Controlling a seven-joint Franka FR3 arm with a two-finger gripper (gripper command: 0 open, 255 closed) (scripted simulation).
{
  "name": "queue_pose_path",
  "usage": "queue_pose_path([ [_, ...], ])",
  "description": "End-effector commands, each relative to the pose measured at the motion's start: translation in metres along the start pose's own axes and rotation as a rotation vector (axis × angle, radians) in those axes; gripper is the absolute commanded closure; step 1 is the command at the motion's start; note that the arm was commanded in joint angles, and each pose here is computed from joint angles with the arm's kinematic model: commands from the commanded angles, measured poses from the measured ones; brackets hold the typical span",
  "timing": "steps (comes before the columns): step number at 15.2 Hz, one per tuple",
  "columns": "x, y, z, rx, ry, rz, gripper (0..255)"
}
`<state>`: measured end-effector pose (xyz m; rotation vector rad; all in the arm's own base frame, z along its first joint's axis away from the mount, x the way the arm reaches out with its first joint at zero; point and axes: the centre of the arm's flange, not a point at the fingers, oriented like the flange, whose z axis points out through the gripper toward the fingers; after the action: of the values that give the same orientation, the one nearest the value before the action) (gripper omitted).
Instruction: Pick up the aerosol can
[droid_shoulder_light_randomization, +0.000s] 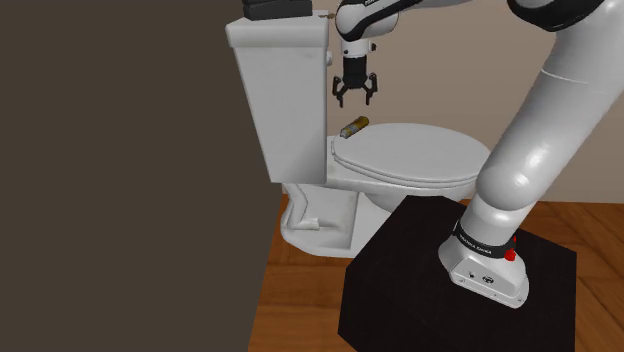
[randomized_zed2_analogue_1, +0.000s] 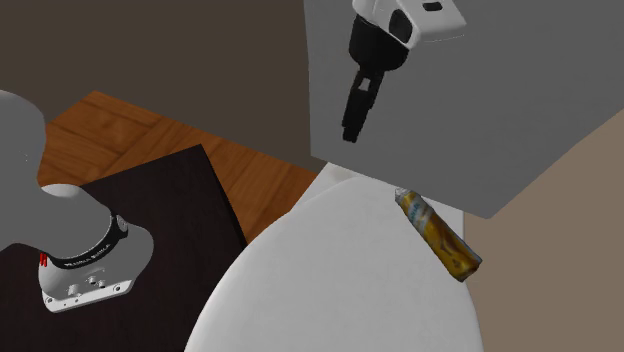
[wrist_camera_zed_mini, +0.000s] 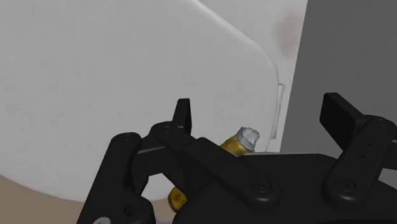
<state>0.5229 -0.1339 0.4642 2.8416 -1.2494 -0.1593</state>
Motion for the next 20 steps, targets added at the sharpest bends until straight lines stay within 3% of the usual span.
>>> queue_pose_path([
  [1, 0.034, -0.01, 0.008, 0.069, 0.089, 0.061, 0],
  [16, 0.194, 0.038, 0.131, 0.055, -0.03, 0.533, 0],
  [20, 0.197, 0.038, 0.149, 0.054, -0.031, 0.539, 0],
])
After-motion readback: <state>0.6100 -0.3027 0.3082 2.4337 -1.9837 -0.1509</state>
